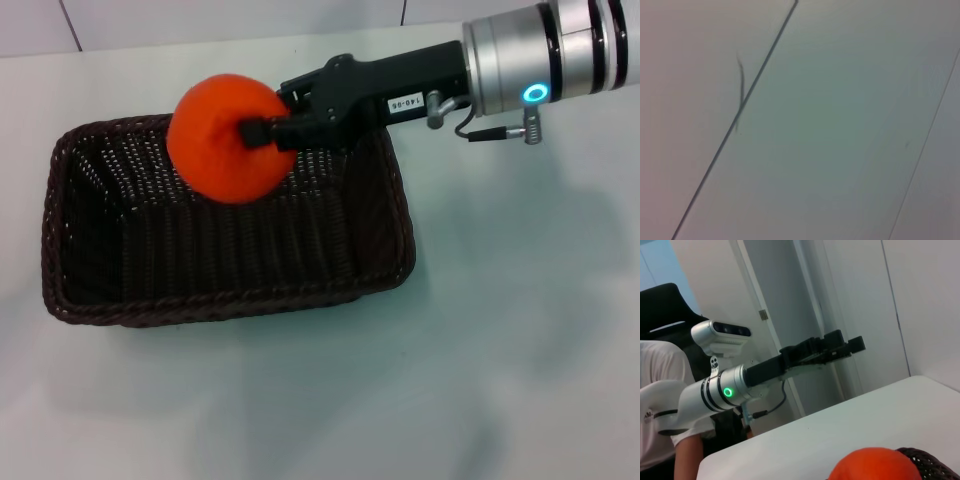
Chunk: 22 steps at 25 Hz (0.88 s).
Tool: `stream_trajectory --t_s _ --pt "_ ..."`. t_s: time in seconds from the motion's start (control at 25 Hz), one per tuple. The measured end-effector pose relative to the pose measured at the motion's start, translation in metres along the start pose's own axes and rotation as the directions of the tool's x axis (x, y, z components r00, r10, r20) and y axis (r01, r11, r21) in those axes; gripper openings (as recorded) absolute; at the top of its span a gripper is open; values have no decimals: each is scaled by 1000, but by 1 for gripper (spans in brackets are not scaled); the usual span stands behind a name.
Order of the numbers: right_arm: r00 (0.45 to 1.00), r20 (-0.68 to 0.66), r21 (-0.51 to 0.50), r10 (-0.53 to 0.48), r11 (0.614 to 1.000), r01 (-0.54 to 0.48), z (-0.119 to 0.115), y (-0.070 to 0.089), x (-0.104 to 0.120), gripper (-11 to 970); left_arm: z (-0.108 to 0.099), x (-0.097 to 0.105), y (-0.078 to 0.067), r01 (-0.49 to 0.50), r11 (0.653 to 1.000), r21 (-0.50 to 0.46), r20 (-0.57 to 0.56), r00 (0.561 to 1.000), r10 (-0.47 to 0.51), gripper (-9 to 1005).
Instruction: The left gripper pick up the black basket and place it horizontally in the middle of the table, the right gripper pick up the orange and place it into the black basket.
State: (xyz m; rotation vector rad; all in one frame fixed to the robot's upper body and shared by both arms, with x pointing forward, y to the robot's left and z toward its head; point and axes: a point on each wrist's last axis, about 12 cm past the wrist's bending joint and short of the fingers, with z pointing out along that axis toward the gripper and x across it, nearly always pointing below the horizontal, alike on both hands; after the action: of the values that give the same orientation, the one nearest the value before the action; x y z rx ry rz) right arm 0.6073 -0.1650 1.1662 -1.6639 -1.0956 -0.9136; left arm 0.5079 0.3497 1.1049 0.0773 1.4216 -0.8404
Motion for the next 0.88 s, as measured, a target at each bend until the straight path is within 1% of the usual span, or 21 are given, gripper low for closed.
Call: stream_trajectory --t_s 0.12,0.36,0.48,0.52,0.56,0.68,0.72,0.76,0.8,0.88 --pt "1000 -5 -3 3 1000 -3 -1 0 -1 212 -1 0 -1 1 1000 4 3 1000 -1 900" --pt "999 -39 -27 14 1000 -15 -9 2 -4 482 -1 0 -1 1 1000 6 5 1000 -1 900" --pt "998 -64 -47 19 999 -22 -15 4 -6 664 -1 -1 -1 1 1000 5 8 1000 -1 900" --pt "994 -105 -66 17 998 -24 -21 5 -8 725 -1 -1 -1 1 1000 4 11 1000 -1 900" --pt "994 -105 -66 17 998 -24 -21 5 -8 732 -2 -2 0 0 1000 0 22 1000 0 900" --pt "978 -211 -107 -1 994 -22 -35 6 -13 754 -5 -4 1 -6 1000 -14 44 999 6 900" --pt "965 -263 -134 -17 991 -19 -42 6 -17 761 -5 -4 1 -6 1000 -14 44 999 6 900" --pt "950 -311 -165 -34 986 -18 -48 6 -20 768 -6 -4 2 -10 1000 -20 54 998 11 900" --pt "931 -360 -197 -55 980 -18 -54 6 -25 776 -12 -3 3 -31 998 -50 97 995 36 900" --pt "877 -463 -285 -129 959 -10 -67 4 -39 790 -18 -1 4 -54 996 -77 137 989 64 900"
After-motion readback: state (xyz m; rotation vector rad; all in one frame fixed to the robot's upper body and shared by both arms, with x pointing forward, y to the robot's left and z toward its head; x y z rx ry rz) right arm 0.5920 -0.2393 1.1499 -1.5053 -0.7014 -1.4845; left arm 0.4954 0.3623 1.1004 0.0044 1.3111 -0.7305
